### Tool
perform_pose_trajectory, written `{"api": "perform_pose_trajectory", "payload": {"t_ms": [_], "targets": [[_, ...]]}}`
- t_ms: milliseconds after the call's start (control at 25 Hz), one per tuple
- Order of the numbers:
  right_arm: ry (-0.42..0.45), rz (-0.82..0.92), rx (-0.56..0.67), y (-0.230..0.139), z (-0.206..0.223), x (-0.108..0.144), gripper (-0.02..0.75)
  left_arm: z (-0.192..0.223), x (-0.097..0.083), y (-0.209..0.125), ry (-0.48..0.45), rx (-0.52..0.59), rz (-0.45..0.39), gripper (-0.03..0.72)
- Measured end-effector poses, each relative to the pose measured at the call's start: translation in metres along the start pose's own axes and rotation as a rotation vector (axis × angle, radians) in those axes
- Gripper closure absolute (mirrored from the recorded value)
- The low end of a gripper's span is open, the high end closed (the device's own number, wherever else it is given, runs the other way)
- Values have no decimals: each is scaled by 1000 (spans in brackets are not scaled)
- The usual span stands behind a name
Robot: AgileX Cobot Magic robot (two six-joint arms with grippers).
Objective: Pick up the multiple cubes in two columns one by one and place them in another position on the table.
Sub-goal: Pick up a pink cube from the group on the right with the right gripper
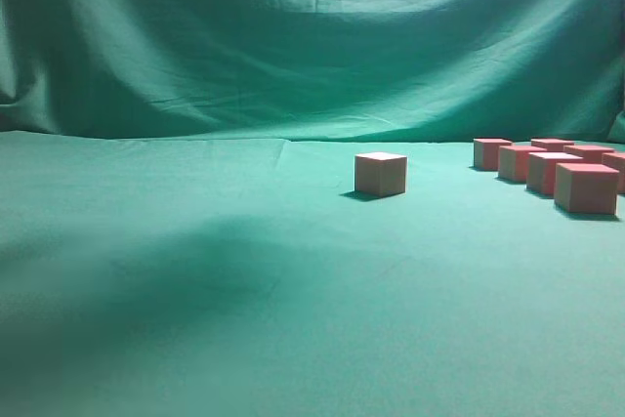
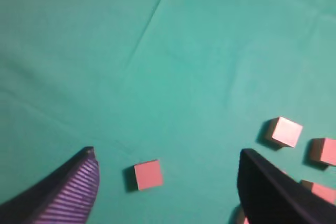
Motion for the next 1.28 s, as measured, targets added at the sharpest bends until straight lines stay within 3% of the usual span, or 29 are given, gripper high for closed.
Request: {"api": "perform_pose_trajectory", "payload": {"t_ms": [120,280,440,680,880,1280], "targets": [[-19,26,-40,-10,-35,-5,197,0,0,0,0,0,0,688],[-81,65,4,-43,-50,-17,197,0,0,0,0,0,0,688],[-141,121,116,-84,-40,-35,197,0,0,0,0,0,0,688],[-243,290,298,-142,-15,-94,197,0,0,0,0,0,0,688],[-242,433,418,-185,10,-123,197,0,0,0,0,0,0,688],[-214,520,321,-221,53,-130,197,0,0,0,0,0,0,688]]}}
Point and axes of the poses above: a point on each arm's last joint axis where the gripper is mounted, z pointing out along that axis toward the gripper, x along the wrist's bending axis when the last joint is at zero, y = z × x, the point moved 3 cm from there along z, pointing out along that axis toward the gripper, and after that the axes turned 10 degrees about z, right-handed, at the moved point
